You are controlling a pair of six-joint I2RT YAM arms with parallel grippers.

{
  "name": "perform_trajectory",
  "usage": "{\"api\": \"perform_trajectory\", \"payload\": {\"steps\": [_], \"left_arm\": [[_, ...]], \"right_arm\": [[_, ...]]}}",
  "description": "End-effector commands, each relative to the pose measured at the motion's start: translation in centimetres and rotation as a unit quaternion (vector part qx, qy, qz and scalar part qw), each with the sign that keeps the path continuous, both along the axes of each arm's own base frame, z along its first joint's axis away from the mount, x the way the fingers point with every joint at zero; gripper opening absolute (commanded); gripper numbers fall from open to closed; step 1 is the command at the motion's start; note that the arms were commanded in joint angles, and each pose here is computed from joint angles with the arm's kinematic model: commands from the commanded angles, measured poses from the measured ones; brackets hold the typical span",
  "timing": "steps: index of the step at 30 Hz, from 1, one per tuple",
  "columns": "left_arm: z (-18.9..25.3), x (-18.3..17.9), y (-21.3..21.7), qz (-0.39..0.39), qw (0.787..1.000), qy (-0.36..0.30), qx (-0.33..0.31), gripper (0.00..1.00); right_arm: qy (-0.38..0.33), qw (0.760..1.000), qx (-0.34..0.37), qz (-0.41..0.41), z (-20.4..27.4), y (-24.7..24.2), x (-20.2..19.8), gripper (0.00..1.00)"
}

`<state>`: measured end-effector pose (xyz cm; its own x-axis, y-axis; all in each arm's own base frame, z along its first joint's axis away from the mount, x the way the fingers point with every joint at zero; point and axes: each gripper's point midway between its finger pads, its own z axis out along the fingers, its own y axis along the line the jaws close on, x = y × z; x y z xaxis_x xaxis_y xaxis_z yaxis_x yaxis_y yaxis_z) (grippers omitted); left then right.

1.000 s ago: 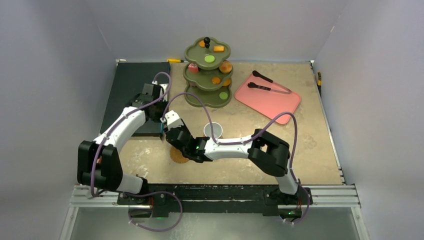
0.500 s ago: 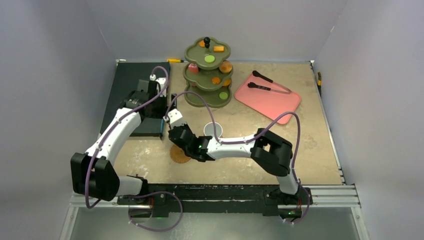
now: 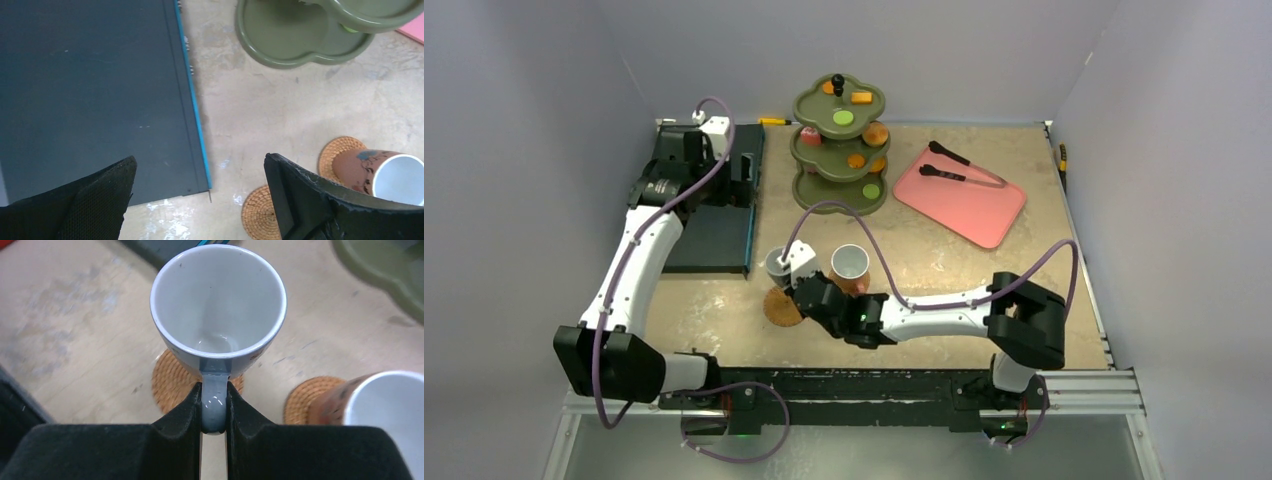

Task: Serve the afternoon tea

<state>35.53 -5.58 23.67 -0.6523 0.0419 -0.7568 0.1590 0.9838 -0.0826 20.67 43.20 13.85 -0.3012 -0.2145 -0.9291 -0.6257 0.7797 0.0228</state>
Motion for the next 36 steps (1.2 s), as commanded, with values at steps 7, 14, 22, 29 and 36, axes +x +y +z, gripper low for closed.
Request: {"api": "perform_trajectory", "payload": {"steps": [7,14,22,29,36], "left_arm": [[1.0,2.1,4.0,0.04,0.998,-0.044,0.022,0.99],[0.4,2.0,4.1,0.039,0.998,-0.041,0.019,0.99],[-0.1,2.0,4.0,0.039,0.998,-0.042,0.017,0.99],[0.1,1.7,4.0,0.04,0.998,-0.045,0.015,0.99],[0.6,1.3,4.2,0.042,0.998,-0.052,0.021,0.99]], "right_arm": [[0.023,0.997,0.052,0.046,-0.2,1.9,-3.8,0.0],[0.024,0.998,0.044,0.048,-1.3,2.2,-3.7,0.0],[0.032,0.998,0.027,0.052,-3.7,2.0,-4.0,0.0],[0.035,0.998,0.014,0.055,-5.1,2.0,-4.0,0.0],[0.041,0.997,0.003,0.061,-5.9,2.2,-4.3,0.22]]}}
